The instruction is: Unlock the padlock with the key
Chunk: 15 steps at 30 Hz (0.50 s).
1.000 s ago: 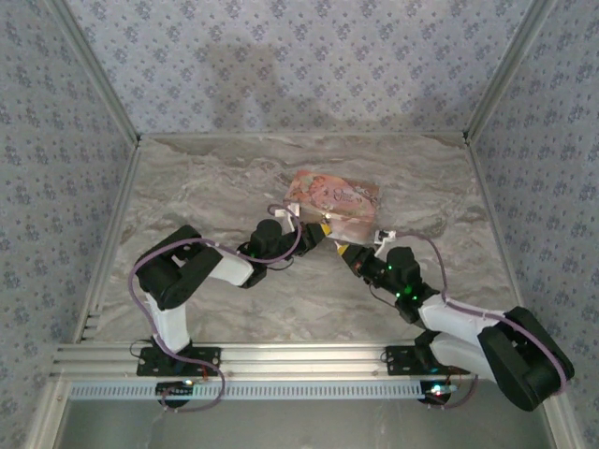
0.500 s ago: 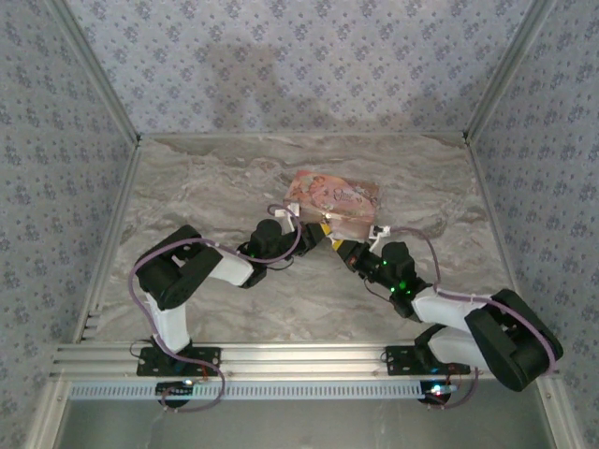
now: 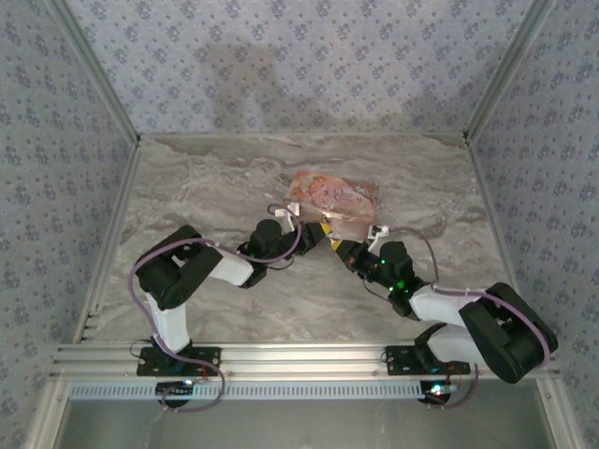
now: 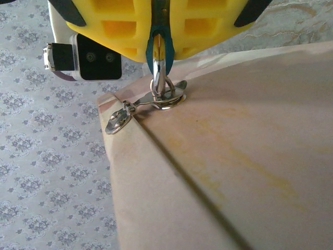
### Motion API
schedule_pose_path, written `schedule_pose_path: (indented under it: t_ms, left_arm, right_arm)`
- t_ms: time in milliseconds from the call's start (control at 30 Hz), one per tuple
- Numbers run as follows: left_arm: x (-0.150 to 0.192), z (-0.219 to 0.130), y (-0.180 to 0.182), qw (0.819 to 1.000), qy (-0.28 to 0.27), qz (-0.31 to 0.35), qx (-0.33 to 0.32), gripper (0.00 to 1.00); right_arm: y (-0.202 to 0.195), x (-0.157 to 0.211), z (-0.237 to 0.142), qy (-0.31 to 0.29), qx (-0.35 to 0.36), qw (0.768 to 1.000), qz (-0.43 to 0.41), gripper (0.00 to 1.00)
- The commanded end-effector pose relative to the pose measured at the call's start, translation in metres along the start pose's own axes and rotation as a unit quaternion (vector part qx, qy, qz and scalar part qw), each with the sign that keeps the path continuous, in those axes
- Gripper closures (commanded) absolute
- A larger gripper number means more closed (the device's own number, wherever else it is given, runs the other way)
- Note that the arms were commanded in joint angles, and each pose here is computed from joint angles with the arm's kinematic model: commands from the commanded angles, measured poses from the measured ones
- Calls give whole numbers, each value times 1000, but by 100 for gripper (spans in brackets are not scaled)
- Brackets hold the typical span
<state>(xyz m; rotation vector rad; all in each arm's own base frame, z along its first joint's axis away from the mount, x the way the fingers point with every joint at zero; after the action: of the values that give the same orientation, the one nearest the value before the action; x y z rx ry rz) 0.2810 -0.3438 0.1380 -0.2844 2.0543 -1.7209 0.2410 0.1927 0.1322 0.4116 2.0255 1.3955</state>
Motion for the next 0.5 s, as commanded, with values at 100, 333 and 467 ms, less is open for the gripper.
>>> schedule_pose_path:
  t_ms: [100,333,467]
  left_arm:
    - [-4,0,-45,997,-6,23,77,95]
    - [-3,1,-46,997,-6,23,80,95]
    - [-3,2,-47,996,-6,22,82,95]
  right_arm:
    - [17,-11,4,-21,-25,999,-20,100]
    - [17,-13,4,-23,-22,999,-18,100]
    - [15,-13,4,-23,-20,999,-15,100]
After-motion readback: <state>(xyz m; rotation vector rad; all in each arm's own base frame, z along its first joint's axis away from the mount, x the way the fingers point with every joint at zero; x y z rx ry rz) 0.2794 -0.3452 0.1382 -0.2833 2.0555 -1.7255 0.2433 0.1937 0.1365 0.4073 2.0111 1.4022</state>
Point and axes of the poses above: each hand's point on the last joint's axis, 136 mm out from that joint toward the fingers, its own z axis out along the fingers, its own y axis along the line the jaws close on, x = y × z, the point moved 4 cm from there along -z, back along the fingers, and after that the axes turned 4 degrees about -z, right-handed, at the moved point
